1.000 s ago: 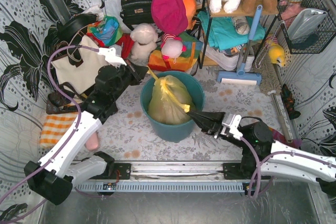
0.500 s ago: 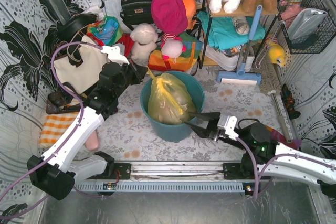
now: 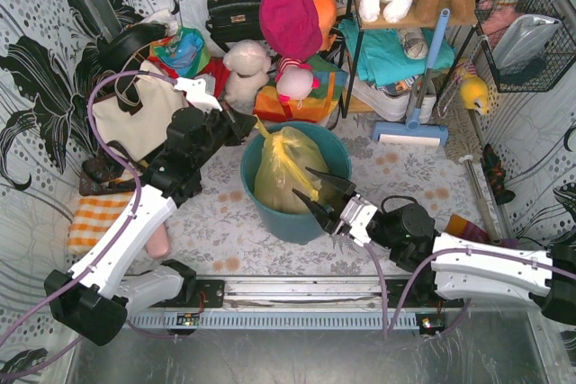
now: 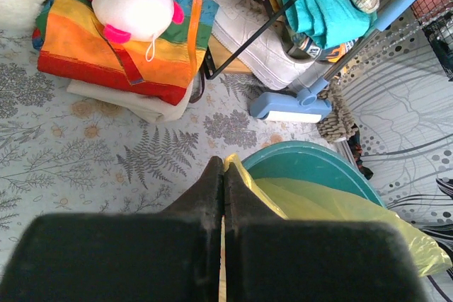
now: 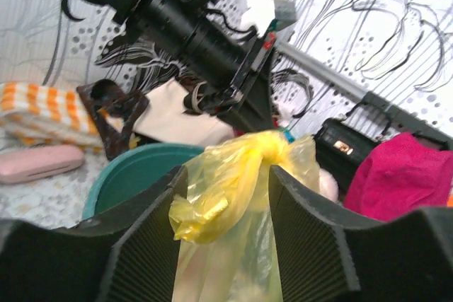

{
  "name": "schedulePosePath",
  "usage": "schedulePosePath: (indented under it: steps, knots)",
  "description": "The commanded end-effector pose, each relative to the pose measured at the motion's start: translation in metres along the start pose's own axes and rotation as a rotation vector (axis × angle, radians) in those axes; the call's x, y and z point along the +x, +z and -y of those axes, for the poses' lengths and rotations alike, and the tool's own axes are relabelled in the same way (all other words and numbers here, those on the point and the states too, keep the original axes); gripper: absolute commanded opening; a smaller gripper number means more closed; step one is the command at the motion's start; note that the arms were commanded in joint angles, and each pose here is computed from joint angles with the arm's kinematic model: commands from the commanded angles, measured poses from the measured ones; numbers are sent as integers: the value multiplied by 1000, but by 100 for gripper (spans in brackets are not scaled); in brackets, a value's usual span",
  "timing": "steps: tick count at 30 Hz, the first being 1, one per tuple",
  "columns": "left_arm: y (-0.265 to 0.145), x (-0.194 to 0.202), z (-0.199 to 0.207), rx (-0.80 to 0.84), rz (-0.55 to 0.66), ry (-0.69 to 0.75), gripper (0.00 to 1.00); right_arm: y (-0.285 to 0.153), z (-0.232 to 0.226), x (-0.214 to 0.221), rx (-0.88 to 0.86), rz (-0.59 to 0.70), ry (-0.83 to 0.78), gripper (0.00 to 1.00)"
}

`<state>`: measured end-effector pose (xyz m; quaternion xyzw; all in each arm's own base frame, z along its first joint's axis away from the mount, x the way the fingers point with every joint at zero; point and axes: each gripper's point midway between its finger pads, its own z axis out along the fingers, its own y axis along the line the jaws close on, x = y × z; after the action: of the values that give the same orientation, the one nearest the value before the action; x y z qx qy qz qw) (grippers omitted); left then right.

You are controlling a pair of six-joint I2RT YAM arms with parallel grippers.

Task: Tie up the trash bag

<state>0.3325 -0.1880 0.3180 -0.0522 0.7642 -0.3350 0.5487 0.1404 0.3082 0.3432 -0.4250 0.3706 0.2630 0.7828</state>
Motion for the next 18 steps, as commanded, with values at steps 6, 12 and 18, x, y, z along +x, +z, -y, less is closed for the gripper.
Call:
schedulePosePath:
  steps: [6, 12, 18]
  knots:
    - [-6, -22, 21, 83, 63, -3, 0, 18, 34, -46, 156, 193, -115, 14]
    - [-7, -26, 23, 85, 75, 2, 0, 20, 42, -50, 186, 190, -93, 0]
    - [-8, -50, 32, 84, 120, 64, 0, 32, 72, -55, 278, -7, 207, 0]
